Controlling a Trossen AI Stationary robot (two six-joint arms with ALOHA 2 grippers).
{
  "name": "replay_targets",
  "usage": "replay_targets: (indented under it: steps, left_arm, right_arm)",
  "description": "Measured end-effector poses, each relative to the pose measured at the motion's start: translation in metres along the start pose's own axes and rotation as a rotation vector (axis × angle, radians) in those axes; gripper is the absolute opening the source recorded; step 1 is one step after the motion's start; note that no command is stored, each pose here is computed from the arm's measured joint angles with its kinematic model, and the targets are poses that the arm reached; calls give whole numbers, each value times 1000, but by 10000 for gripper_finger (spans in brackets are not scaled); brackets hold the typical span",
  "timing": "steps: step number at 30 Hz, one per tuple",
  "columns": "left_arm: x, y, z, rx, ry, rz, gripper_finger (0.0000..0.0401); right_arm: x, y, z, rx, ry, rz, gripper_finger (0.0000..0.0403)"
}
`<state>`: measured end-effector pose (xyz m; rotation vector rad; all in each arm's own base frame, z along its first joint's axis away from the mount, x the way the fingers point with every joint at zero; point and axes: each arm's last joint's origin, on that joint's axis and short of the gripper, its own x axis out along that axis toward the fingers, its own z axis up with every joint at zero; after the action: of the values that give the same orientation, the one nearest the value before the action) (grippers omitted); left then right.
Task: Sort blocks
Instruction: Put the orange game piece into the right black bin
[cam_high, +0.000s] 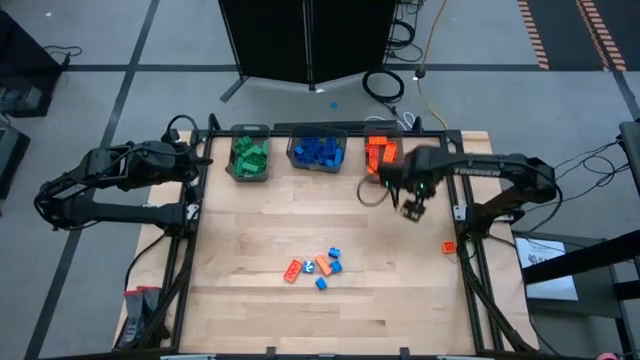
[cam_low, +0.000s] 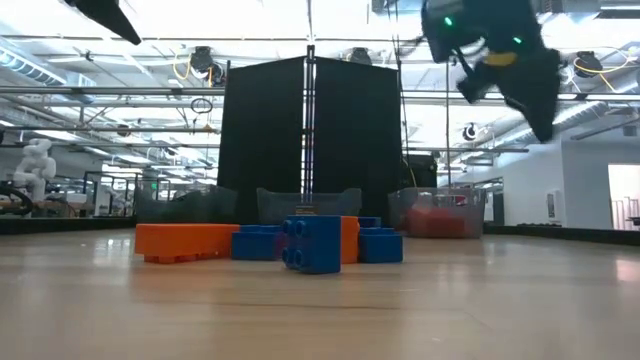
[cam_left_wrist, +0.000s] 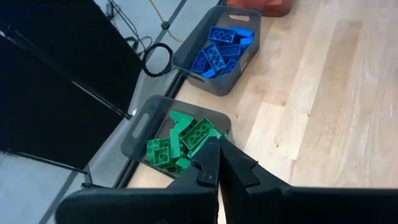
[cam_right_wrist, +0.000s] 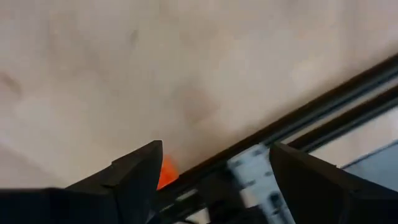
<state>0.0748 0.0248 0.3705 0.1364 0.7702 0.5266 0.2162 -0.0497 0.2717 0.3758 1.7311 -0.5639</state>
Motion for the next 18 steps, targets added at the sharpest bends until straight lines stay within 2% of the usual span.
replay_targets:
  steps: [8, 11, 18]
  left_arm:
    - [0, 0, 0, 3, -1, 0, 0]
    - [0, 0, 0, 2, -1, 0, 0]
    - [0, 0, 0, -25, -1, -5, 0]
  right_arm:
    - [54, 27, -29, -80, 243, 19, 293]
    - [64, 29, -38, -94, 322, 21, 293]
    - [73, 35, -47, -89, 402, 76, 293]
